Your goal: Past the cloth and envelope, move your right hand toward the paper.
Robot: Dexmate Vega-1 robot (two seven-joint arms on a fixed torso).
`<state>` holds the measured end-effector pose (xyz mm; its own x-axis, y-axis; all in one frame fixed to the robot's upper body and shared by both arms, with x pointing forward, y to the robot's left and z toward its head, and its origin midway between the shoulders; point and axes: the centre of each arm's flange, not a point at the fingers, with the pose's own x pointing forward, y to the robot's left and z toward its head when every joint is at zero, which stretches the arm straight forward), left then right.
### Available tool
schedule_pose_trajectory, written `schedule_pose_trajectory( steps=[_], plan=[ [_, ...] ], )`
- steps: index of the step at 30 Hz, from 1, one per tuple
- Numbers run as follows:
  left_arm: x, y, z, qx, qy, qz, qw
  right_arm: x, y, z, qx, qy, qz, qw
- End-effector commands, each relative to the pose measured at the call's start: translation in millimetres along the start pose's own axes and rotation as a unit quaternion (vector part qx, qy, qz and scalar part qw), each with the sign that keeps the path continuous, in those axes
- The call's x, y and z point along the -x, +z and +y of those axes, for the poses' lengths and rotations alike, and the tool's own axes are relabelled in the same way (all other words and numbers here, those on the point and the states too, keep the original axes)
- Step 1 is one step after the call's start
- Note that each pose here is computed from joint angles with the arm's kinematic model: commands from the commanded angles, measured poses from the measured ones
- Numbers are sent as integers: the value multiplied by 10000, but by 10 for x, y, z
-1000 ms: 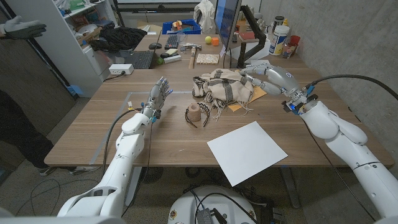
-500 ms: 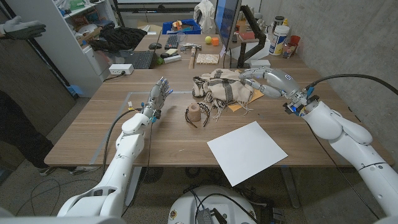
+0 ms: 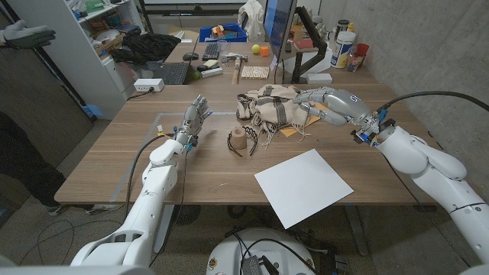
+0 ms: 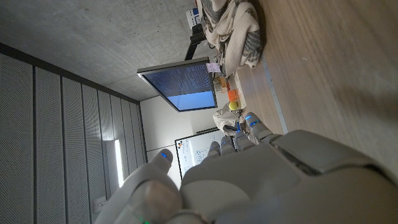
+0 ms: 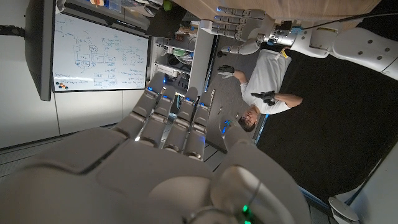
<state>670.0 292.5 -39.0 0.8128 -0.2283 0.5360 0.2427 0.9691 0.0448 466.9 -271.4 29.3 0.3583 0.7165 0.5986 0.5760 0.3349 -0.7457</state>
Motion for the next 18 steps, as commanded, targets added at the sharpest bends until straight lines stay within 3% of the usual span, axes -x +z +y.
schedule_pose_trajectory(
  steps=[1, 18],
  plan=[
    [29, -3, -16, 1, 25, -18, 10000, 26, 62, 7, 150, 255, -133, 9995],
    [53, -16, 0, 43, 58, -38, 10000, 16, 146, 95, 214, 764, -210, 9966]
  ],
)
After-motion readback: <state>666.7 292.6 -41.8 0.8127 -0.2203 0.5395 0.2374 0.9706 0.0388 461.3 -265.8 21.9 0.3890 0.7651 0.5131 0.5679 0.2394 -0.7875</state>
